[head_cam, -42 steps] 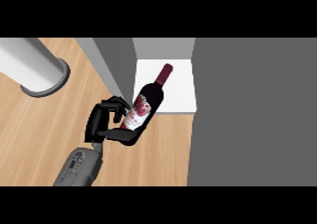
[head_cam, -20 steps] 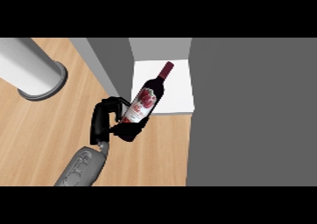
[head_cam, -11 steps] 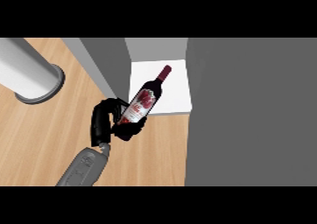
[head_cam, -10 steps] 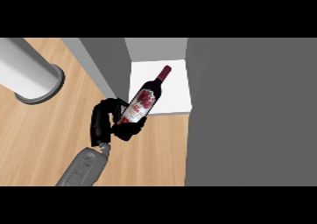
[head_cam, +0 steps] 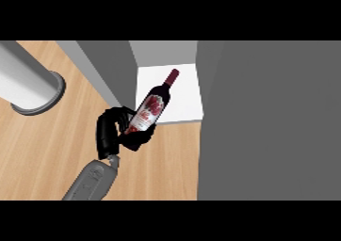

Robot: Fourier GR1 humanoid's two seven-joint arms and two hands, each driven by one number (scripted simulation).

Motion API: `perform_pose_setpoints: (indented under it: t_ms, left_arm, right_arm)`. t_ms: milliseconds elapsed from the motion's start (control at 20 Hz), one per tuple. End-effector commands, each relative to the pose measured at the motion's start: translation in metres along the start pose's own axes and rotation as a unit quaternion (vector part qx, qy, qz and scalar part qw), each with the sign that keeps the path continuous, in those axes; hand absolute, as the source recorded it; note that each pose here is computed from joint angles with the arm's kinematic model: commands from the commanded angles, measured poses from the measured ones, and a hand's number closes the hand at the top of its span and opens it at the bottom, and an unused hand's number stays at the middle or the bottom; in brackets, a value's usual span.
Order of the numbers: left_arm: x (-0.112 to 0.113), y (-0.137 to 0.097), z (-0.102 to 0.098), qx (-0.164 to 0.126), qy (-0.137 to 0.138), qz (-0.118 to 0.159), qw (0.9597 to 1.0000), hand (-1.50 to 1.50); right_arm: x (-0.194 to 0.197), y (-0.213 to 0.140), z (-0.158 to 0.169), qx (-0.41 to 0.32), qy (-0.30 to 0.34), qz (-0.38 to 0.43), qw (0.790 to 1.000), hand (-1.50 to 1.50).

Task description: Pick up the wine, place it into the cabinet and close the cabinet

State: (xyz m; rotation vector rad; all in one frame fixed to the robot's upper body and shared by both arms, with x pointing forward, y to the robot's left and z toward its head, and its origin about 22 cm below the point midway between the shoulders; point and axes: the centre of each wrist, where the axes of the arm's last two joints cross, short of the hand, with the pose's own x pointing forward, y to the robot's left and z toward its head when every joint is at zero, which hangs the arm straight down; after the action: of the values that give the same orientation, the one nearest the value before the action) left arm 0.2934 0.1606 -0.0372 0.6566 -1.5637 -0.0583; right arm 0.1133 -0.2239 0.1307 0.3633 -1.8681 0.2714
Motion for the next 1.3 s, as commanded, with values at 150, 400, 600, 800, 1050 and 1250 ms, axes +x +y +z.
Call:
perform_pose_setpoints:
  t_ms: [150,400,600,800,1050,1250]
  left_arm:
    - [0.031,-0.034,-0.029,-0.062,0.019,0.010,0.9979,1.50]
    - [0.044,-0.038,-0.031,-0.034,0.026,0.038,0.9984,1.50]
    - [0.041,-0.021,-0.048,-0.006,-0.014,-0.001,0.9999,1.50]
    - [0.038,-0.019,-0.050,-0.019,-0.050,-0.048,0.9974,1.50]
    - [0.042,-0.021,-0.052,-0.020,-0.089,-0.090,0.9917,1.50]
    - [0.052,-0.033,-0.045,-0.024,-0.095,-0.088,0.9912,1.50]
  right_arm:
    - [0.010,0.006,0.004,0.014,-0.012,-0.037,0.999,-1.50]
    - [0.003,0.003,-0.001,0.024,-0.014,-0.023,0.999,-1.50]
    - [0.001,0.002,0.001,0.025,-0.010,-0.033,0.999,-1.50]
    - [0.000,0.003,-0.001,0.040,-0.016,-0.037,0.998,-1.50]
    - [-0.005,-0.001,0.000,0.040,-0.005,-0.035,0.999,-1.50]
    - [-0.008,-0.002,-0.001,0.039,-0.015,-0.043,0.998,-1.50]
